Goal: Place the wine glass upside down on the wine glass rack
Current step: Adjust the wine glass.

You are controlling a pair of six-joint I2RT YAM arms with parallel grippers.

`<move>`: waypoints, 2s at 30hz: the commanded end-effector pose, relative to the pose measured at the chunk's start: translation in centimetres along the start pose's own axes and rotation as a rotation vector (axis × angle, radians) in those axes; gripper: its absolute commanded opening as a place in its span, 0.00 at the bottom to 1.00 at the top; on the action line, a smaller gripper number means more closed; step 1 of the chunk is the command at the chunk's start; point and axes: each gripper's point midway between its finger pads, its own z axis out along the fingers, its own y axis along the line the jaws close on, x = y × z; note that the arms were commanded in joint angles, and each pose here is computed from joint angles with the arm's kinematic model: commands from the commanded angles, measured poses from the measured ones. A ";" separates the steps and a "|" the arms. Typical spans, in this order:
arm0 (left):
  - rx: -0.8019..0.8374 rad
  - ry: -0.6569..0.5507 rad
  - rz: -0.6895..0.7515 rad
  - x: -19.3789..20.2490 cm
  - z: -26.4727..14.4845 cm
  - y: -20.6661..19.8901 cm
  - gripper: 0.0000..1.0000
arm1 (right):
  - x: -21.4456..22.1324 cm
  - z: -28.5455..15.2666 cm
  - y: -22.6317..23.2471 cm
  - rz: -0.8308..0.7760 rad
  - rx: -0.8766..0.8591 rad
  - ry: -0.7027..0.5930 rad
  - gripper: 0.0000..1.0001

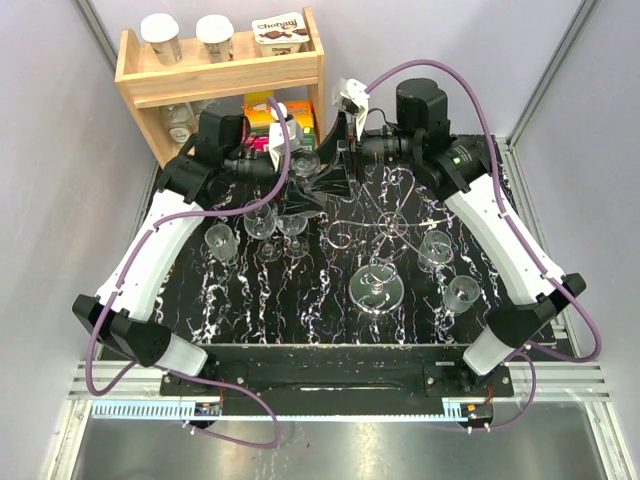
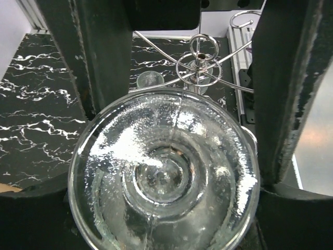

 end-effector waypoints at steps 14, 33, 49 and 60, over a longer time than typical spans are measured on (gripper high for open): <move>0.079 -0.161 0.012 -4.8 0.6 -2.6 0.00 | -1.5 0.3 1.2 -0.031 -0.001 -0.046 0.57; 0.093 -0.256 -0.074 -6.0 1.5 -2.9 0.00 | -1.1 0.7 0.8 0.034 0.014 -0.075 0.00; 0.127 -0.291 -0.166 -6.4 2.2 -2.3 0.05 | -3.0 -1.5 1.4 -0.055 0.100 -0.080 0.00; 0.128 -0.270 -0.209 -5.6 4.6 -0.8 0.22 | -0.9 -3.8 0.5 -0.108 0.229 -0.040 0.00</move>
